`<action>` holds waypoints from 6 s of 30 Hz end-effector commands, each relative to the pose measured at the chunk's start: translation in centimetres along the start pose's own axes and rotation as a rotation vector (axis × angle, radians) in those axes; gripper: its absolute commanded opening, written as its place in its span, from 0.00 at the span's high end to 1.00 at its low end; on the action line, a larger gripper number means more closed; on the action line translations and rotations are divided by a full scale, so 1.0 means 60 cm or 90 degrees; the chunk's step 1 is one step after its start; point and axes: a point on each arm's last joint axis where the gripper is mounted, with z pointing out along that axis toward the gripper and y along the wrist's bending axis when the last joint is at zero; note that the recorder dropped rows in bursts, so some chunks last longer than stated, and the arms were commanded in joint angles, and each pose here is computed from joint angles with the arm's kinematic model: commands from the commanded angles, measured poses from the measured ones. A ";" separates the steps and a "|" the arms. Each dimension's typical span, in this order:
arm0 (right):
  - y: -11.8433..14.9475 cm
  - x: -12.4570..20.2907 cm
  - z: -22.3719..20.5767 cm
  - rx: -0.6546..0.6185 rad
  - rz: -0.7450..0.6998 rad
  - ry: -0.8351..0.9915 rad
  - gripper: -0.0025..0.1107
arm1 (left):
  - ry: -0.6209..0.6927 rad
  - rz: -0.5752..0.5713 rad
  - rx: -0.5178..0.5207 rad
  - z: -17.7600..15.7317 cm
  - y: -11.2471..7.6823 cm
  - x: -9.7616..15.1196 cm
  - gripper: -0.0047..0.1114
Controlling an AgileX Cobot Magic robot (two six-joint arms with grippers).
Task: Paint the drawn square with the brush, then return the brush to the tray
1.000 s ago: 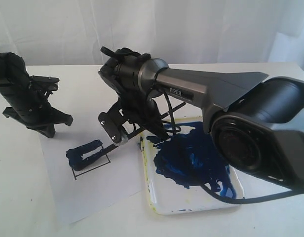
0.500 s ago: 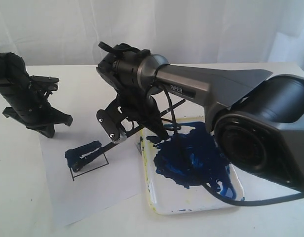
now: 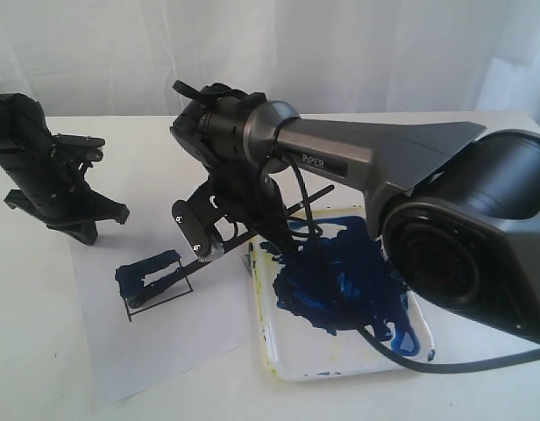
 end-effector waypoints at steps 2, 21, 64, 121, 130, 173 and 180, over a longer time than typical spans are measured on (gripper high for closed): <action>0.003 -0.005 -0.009 -0.001 0.005 -0.007 0.98 | 0.030 0.006 -0.004 0.012 0.004 0.009 0.96; 0.007 -0.005 -0.003 -0.008 0.003 -0.003 0.98 | 0.031 0.006 -0.004 0.012 0.004 0.009 0.96; 0.011 0.028 -0.041 0.031 0.037 0.052 0.98 | 0.036 0.017 -0.013 0.012 0.006 0.010 0.96; 0.023 0.032 0.005 0.036 0.111 0.150 0.98 | 0.042 0.033 -0.026 0.012 0.010 0.012 0.96; 0.021 0.034 0.004 0.044 0.126 0.159 0.98 | 0.042 0.033 -0.026 0.012 0.010 0.012 0.96; 0.017 0.041 -0.022 0.075 0.123 0.167 0.98 | 0.042 0.058 -0.025 0.012 0.010 0.012 0.96; 0.016 0.040 -0.018 0.074 0.105 0.175 0.98 | 0.043 0.058 -0.025 0.012 0.010 0.012 0.96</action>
